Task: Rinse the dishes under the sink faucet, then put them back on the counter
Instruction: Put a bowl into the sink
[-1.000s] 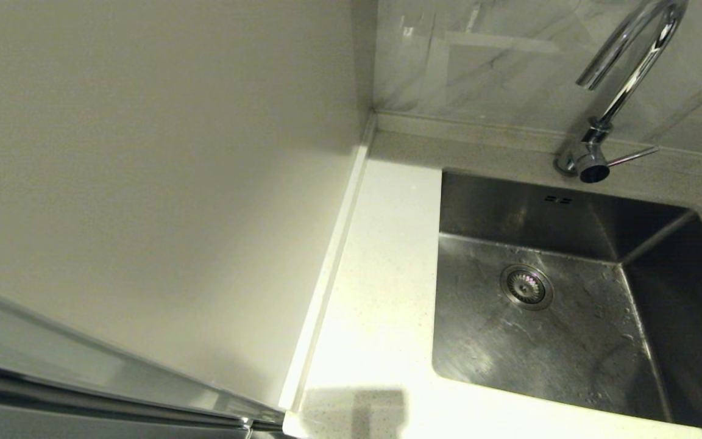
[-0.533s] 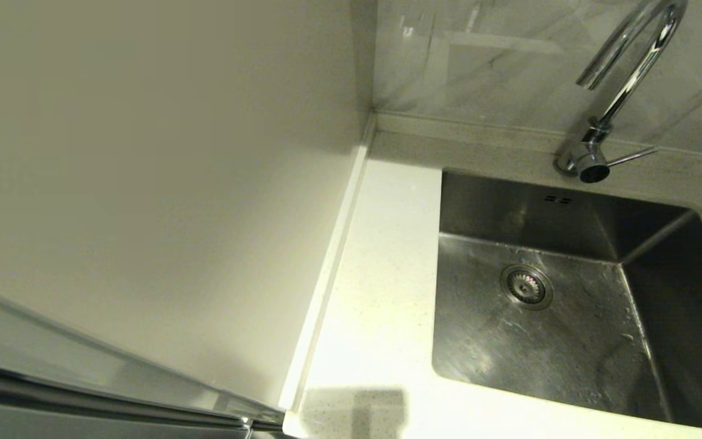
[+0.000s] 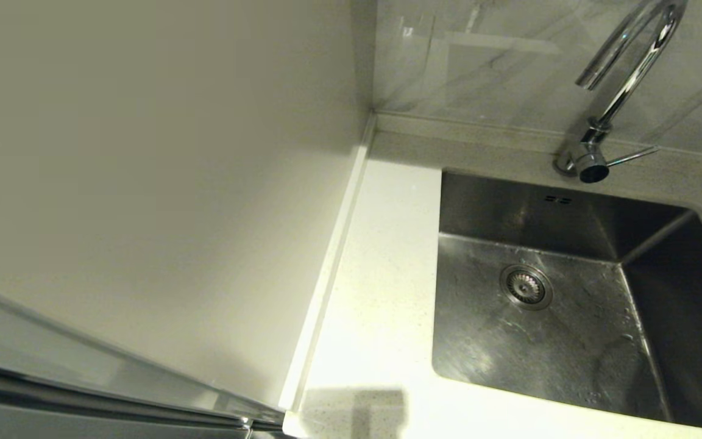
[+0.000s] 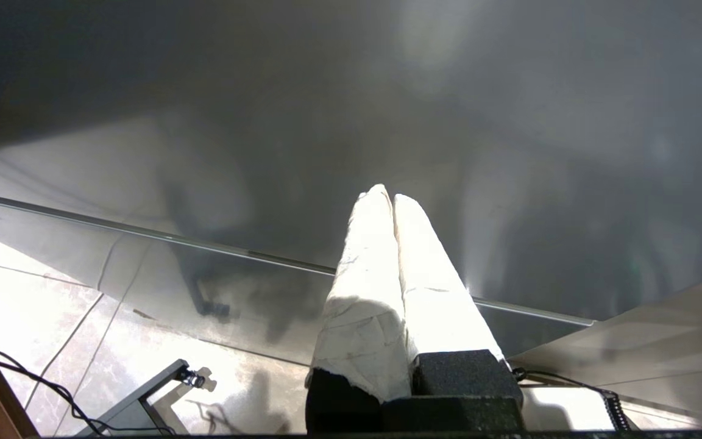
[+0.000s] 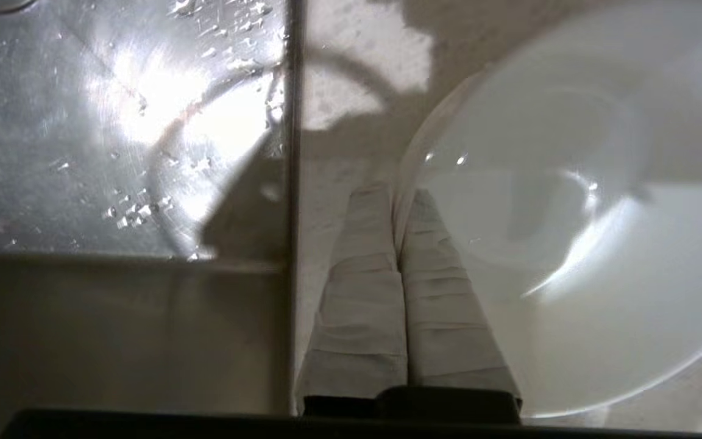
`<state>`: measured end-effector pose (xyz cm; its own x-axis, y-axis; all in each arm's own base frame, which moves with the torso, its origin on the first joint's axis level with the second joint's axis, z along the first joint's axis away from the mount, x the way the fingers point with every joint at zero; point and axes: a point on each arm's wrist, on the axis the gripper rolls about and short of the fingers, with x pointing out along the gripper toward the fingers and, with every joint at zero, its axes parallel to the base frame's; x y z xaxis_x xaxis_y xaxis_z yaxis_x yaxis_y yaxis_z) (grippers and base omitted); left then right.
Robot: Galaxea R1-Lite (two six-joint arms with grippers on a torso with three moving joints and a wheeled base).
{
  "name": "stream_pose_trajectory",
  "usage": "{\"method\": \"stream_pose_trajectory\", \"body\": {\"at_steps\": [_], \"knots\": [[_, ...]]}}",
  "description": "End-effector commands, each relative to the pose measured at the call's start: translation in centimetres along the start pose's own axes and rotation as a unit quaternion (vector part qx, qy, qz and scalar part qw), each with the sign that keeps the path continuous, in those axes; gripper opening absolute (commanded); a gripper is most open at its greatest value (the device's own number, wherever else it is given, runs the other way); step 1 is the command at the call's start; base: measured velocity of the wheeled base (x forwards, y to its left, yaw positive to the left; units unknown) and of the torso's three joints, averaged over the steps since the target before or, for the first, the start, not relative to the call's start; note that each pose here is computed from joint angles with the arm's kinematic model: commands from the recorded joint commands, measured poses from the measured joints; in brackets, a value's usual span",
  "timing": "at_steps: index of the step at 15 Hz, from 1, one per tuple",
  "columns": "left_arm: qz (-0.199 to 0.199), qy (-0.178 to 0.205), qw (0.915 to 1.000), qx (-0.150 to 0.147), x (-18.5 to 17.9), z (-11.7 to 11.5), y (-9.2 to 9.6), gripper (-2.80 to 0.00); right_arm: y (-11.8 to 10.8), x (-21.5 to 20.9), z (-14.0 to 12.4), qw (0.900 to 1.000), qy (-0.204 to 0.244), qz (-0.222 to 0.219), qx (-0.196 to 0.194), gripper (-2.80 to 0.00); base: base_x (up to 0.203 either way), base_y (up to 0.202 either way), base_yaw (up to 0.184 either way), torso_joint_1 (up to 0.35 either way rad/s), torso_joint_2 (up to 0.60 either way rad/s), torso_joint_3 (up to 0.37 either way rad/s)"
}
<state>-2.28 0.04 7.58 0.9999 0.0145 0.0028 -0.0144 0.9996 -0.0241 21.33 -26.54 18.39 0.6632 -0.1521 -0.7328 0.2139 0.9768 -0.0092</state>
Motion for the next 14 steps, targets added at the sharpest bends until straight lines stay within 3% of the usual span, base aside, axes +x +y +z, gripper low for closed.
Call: {"method": "stream_pose_trajectory", "body": {"at_steps": [1,4,8,14], "knots": [[0.0,-0.002,1.0,0.0,0.0,0.0,0.0,-2.8,0.4,-0.3,0.2,1.0,-0.004,0.003,-0.005,-2.8,0.0,0.0,0.0,0.0,0.0,0.0],[0.0,-0.002,1.0,0.0,0.0,0.0,0.0,-2.8,0.8,-0.9,0.5,0.999,-0.03,0.013,-0.014,-2.8,0.0,0.0,0.0,0.0,0.0,0.0],[0.0,-0.002,1.0,0.0,0.0,0.0,0.0,-2.8,1.7,-2.8,1.2,0.995,-0.086,-0.011,-0.046,-2.8,0.0,0.0,0.0,0.0,0.0,0.0],[0.0,-0.002,1.0,0.0,0.0,0.0,0.0,-2.8,7.2,-10.8,-0.4,0.984,-0.153,-0.03,-0.082,-2.8,0.0,0.0,0.0,0.0,0.0,0.0]]}}
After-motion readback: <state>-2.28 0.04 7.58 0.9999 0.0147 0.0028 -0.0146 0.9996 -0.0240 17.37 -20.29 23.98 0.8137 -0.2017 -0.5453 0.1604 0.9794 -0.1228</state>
